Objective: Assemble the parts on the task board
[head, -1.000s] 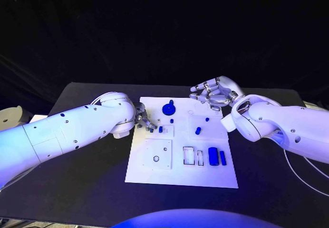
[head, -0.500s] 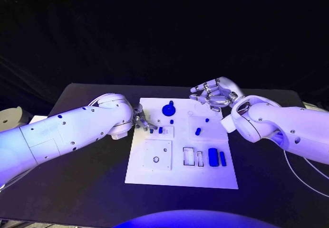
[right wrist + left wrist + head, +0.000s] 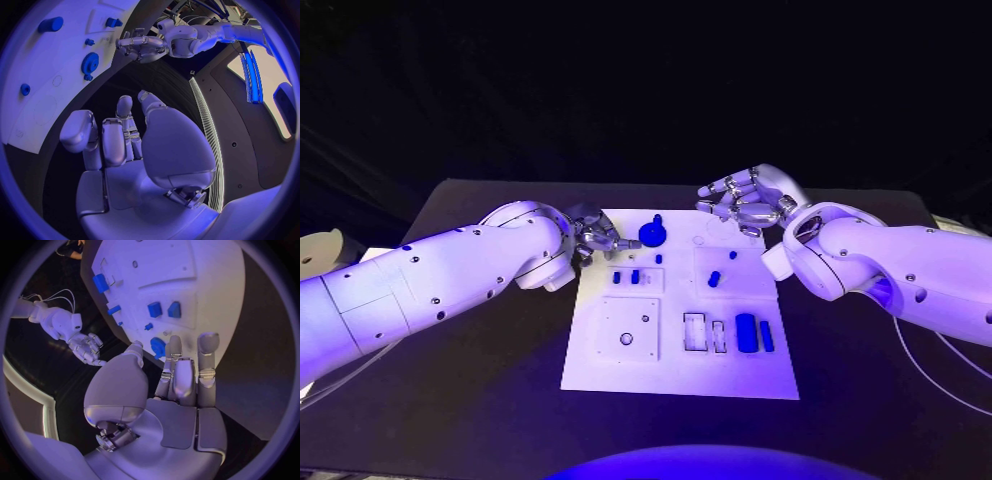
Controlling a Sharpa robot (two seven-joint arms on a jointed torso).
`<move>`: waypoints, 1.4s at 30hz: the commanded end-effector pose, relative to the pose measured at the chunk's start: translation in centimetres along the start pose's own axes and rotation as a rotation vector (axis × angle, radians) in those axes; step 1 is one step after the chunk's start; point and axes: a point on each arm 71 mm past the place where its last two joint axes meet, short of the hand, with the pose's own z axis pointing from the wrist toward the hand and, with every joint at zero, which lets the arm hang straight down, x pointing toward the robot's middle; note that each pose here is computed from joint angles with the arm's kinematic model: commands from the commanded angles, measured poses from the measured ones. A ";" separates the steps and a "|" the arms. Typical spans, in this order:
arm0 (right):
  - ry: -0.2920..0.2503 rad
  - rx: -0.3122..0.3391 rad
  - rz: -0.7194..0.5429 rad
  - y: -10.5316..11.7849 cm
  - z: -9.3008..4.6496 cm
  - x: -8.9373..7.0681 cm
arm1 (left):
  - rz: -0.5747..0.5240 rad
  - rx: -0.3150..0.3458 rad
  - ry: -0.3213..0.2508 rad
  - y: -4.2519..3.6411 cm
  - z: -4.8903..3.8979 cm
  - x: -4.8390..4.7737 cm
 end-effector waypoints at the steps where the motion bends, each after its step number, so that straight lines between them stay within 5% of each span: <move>1: 0.010 -0.010 -0.006 0.1 0.0 0.1 | -0.135 0.223 -0.078 -1.50 -0.13 -0.73; 10: 0.014 -0.010 -0.005 0.1 0.0 0.2 | 0.040 0.329 -0.124 -2.76 0.63 -0.64; 17: 0.017 -0.012 -0.003 0.2 0.1 0.3 | 0.285 0.428 -0.138 -4.68 1.46 0.92; 27: 0.019 -0.015 -0.002 0.3 0.1 0.5 | 0.492 0.384 -0.057 -5.30 2.83 2.78; 42: 0.016 -0.017 -0.002 0.3 0.2 0.5 | 0.550 0.360 -0.013 -6.05 3.58 3.77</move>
